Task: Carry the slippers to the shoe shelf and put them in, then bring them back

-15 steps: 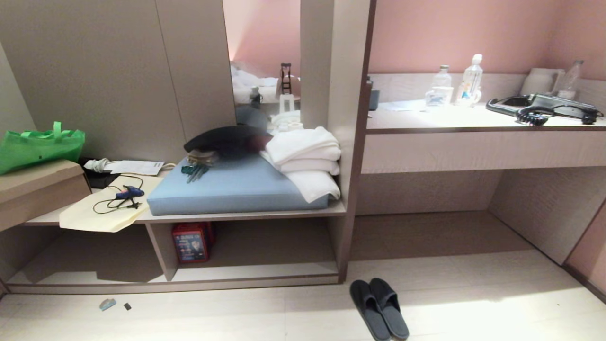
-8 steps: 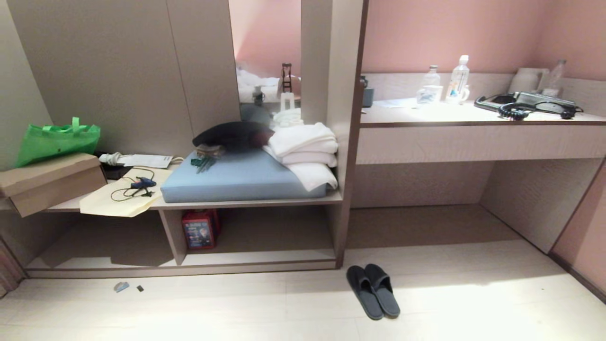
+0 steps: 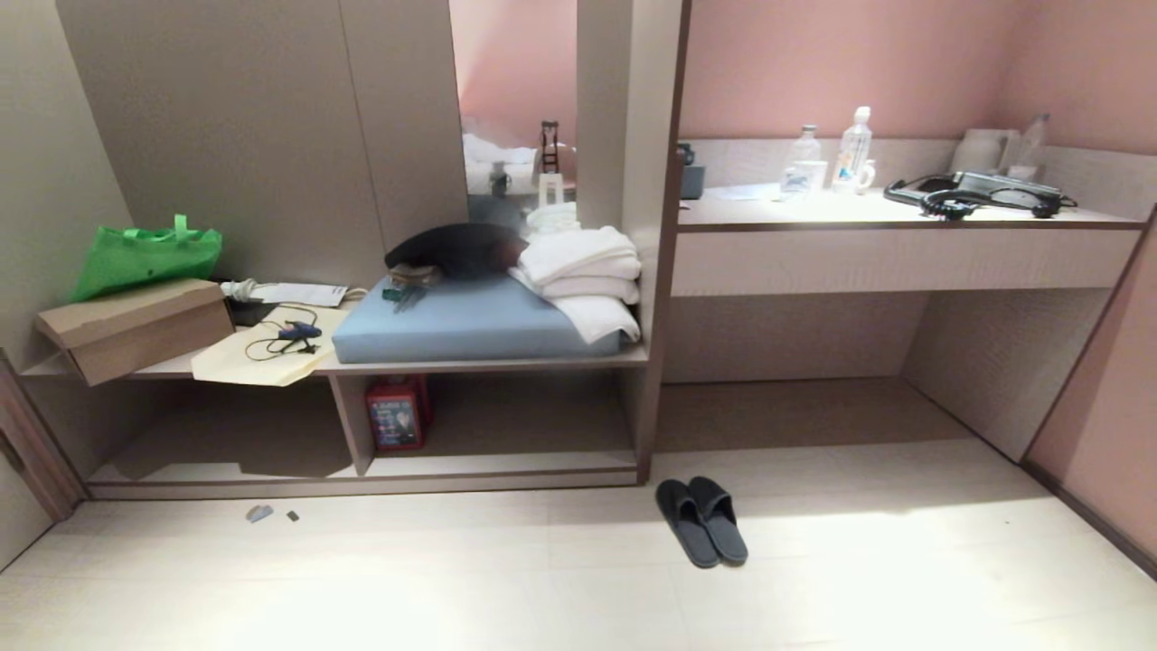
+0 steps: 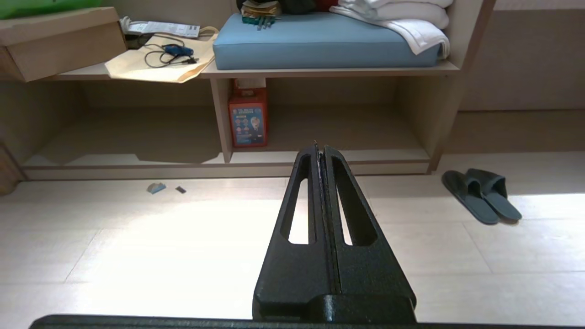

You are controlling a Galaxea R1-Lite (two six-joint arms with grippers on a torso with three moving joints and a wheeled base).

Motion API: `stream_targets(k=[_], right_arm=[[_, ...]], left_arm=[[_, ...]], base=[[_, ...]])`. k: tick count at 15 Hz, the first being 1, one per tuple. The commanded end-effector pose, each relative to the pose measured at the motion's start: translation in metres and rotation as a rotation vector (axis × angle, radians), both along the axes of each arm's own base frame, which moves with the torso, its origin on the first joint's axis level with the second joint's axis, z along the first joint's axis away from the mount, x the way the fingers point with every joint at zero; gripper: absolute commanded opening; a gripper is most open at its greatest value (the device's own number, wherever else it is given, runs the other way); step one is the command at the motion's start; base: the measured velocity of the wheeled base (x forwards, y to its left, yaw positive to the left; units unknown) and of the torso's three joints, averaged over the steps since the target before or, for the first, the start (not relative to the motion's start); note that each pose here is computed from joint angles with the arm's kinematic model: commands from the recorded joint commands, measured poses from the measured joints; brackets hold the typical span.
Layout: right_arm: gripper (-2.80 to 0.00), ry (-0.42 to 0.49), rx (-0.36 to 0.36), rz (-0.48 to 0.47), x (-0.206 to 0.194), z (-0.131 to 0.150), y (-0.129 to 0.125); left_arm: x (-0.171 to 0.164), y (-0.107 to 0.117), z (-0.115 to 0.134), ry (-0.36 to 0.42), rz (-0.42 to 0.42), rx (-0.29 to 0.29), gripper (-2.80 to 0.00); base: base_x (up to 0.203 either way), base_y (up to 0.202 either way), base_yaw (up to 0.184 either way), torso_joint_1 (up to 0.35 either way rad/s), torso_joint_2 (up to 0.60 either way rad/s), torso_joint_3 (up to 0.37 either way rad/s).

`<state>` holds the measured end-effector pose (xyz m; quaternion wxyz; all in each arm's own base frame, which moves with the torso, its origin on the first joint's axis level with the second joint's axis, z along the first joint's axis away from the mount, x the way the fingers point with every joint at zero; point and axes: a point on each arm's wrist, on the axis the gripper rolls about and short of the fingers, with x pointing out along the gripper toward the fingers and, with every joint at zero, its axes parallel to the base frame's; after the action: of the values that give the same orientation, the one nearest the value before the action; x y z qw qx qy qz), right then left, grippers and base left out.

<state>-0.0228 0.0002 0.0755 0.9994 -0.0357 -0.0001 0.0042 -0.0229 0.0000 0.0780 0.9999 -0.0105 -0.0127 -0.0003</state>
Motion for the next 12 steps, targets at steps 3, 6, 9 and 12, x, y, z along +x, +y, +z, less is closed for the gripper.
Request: stream_targets(k=[3,6,9,12], right_arm=[[-2.8,0.002,-0.001,0.001,0.0001,0.0,0.0],[-2.8,0.002,-0.002,0.001,0.0001,0.0,0.0],[-2.8,0.002,-0.001,0.001,0.0001,0.0,0.0],[-2.8,0.002,-0.002,0.001,0.0001,0.0,0.0]], left_arm=[[0.0007,0.0,-0.0021,0.008,0.0,0.0,-2.8],[0.0007,0.0,-0.0021,0.008,0.0,0.001,-2.8],[0.0007,0.0,-0.0021,0.008,0.0,0.0,-2.8],[0.0007,0.0,-0.0021,0.008,0.0,0.0,-2.8]], base=[[-0.197,0.0,0.001,0.003,0.01,0.0],[-0.184,0.0,0.005,-0.001,0.0,0.002],[-0.031,0.0,-0.001,0.001,0.0,0.001],[0.0,0.0,0.0,0.0,0.0,0.0]])
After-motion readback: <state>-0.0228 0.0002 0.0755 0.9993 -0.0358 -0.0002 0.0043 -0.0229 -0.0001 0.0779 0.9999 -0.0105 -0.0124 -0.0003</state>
